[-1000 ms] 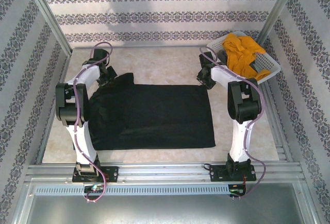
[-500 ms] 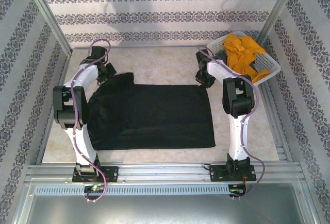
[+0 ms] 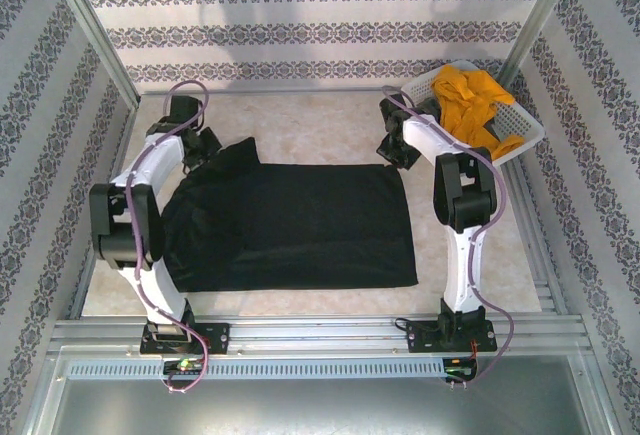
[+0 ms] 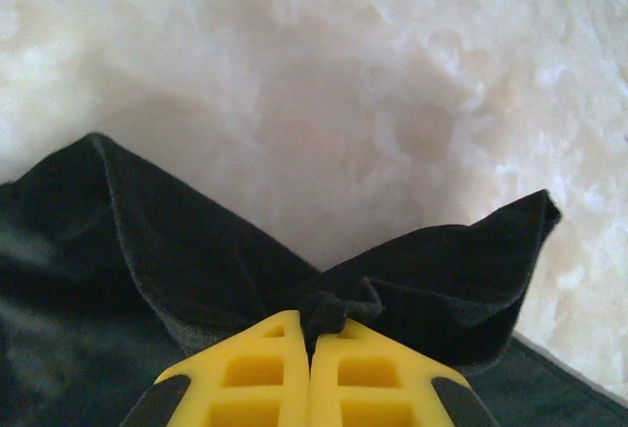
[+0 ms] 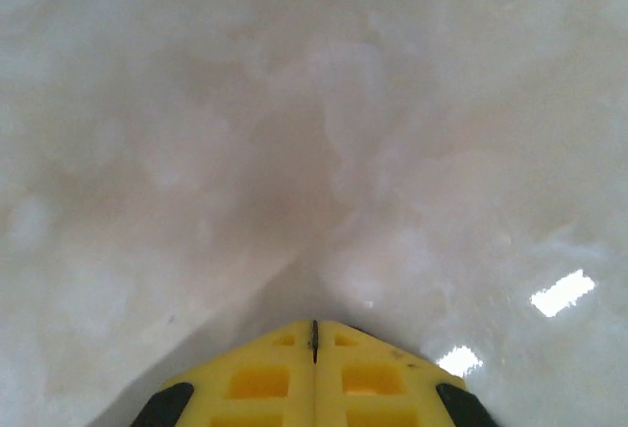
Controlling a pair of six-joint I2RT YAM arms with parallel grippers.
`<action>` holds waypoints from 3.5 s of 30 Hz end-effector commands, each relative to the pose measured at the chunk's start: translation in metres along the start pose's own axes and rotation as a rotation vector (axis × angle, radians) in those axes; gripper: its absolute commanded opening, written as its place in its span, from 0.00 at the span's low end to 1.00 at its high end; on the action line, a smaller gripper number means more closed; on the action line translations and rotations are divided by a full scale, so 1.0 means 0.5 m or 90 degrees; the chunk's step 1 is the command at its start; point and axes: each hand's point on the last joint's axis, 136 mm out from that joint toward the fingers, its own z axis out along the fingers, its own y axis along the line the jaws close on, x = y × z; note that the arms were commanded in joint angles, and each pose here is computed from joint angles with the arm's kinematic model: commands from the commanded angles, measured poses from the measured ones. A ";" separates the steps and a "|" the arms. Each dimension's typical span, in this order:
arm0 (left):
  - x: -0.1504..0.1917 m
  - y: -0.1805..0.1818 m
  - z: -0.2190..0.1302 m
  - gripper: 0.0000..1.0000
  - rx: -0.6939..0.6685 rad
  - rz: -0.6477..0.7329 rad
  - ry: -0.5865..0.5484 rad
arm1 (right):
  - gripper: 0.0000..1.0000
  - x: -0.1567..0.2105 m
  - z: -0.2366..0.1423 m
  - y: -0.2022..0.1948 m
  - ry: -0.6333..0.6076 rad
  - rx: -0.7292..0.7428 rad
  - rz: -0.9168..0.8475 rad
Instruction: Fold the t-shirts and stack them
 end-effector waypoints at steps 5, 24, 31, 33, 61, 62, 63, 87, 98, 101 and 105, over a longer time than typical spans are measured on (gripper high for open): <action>0.046 0.053 -0.110 0.00 -0.024 -0.045 -0.018 | 0.00 0.004 -0.084 0.009 -0.029 -0.066 -0.026; 0.192 0.177 -0.282 0.00 -0.085 -0.109 -0.016 | 0.00 0.134 -0.142 -0.148 -0.004 -0.088 -0.061; 0.233 0.225 -0.308 0.00 -0.120 -0.137 -0.012 | 0.00 0.214 -0.126 -0.214 0.043 -0.072 -0.068; 0.243 0.236 -0.311 0.00 -0.130 -0.142 -0.010 | 0.00 0.228 -0.124 -0.230 0.047 -0.065 -0.070; 0.312 0.334 -0.271 0.00 -0.223 -0.167 -0.008 | 0.00 0.337 -0.115 -0.323 0.129 -0.011 -0.076; 0.315 0.335 -0.266 0.00 -0.222 -0.168 -0.006 | 0.00 0.338 -0.115 -0.325 0.130 -0.008 -0.076; 0.319 0.336 -0.261 0.00 -0.222 -0.170 -0.001 | 0.00 0.340 -0.117 -0.328 0.130 -0.007 -0.075; 0.379 0.339 -0.281 0.00 -0.228 -0.205 0.062 | 0.30 0.333 -0.117 -0.321 0.128 0.000 -0.080; 0.462 0.342 -0.297 0.00 -0.234 -0.230 0.114 | 0.38 0.262 -0.173 -0.218 0.040 -0.066 -0.172; 0.467 0.334 -0.302 0.00 -0.245 -0.205 0.111 | 0.37 0.266 -0.169 -0.205 0.042 -0.071 -0.182; 0.477 0.334 -0.296 0.00 -0.263 -0.195 0.111 | 0.38 0.276 -0.160 -0.200 0.053 -0.075 -0.182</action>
